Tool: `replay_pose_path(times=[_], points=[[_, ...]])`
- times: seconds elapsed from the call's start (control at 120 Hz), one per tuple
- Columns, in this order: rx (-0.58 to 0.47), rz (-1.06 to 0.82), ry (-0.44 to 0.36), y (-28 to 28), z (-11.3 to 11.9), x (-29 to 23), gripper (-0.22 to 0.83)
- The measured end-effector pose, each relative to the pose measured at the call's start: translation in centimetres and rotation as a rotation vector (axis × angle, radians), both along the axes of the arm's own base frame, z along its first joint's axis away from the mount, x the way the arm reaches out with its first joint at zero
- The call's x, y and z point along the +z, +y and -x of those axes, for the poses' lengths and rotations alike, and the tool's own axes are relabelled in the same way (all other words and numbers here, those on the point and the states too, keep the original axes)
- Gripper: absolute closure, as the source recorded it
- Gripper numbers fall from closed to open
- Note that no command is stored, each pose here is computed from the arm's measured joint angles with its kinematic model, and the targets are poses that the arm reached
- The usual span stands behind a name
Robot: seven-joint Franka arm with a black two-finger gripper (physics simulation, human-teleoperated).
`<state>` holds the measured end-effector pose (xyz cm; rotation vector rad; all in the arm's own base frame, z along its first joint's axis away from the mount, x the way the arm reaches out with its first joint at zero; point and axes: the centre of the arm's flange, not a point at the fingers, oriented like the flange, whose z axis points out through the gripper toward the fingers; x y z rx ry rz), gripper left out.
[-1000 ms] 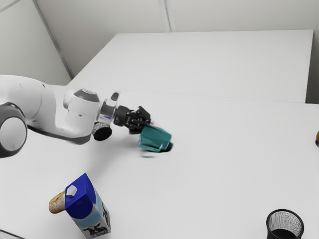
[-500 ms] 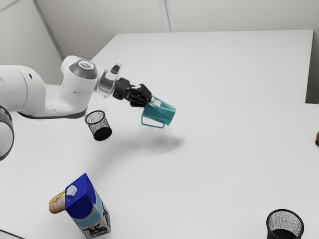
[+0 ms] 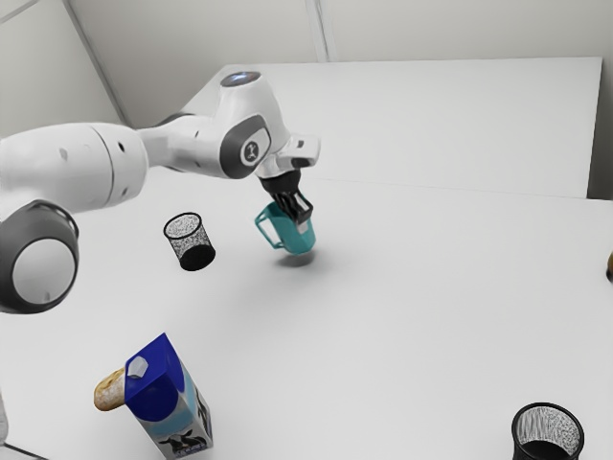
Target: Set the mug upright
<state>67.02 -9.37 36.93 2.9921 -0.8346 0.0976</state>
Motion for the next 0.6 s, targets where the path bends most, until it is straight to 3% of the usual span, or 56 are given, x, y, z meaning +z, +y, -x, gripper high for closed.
replay_pose_path(times=[0.133, 0.4, 0.475, 0.6], points=[[0.064, -0.008, -0.006, -0.7, 0.2, -1.6, 0.76], [0.2, 0.014, -0.017, -0.7, 0.4, -1.8, 0.26], [0.227, 0.022, -0.059, -0.7, 0.7, 1.7, 0.18], [0.256, 0.034, -0.132, -1.3, 2.4, 13.2, 0.1]])
